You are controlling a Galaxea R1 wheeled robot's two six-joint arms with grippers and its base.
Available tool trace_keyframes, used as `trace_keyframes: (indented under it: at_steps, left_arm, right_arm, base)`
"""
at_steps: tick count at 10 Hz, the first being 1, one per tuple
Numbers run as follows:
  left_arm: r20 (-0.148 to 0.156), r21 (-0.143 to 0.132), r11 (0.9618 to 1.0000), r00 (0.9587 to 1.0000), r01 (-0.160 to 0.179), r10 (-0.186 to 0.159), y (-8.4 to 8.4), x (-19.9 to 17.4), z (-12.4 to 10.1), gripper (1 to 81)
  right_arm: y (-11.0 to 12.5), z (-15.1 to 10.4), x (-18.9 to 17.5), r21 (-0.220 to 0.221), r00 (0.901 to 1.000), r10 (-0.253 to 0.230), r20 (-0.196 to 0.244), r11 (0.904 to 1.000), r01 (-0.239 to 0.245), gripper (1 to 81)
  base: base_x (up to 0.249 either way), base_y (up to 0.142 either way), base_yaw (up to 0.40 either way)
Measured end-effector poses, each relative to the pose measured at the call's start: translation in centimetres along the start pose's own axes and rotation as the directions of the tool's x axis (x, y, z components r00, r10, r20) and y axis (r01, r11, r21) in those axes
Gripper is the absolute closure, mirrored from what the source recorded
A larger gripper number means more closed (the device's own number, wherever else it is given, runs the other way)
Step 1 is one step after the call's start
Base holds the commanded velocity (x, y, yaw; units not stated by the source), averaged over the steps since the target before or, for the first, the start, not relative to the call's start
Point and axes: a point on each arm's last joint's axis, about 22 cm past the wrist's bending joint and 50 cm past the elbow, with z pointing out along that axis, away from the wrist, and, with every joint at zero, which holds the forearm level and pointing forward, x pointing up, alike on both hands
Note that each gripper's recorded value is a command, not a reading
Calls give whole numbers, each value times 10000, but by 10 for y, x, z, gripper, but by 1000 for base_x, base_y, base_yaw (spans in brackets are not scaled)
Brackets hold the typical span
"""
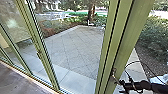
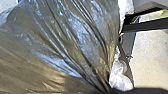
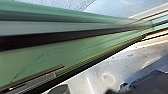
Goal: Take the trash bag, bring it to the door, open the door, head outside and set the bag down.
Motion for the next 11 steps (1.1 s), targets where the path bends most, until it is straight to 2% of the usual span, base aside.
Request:
trace_keyframes:
  at_steps: [5,10,11]
  left_arm:
    - [48,-4,10000,10000,18,-18,1,-4,0,811]
    - [67,17,10000,10000,27,-27,-1,-3,-1,811]
    - [46,19,10000,10000,25,-25,-2,1,-1,811]
  right_arm:
    - [2,-11,18,473,9959,-239,-868,9985,280,10]
    - [3,-27,33,686,9915,-74,-1302,9975,165,10]
    - [-1,-30,38,800,9900,95,-1410,9968,18,10]
  base:
    - [83,0,0]
    - [63,0,0]
    - [0,0,0]
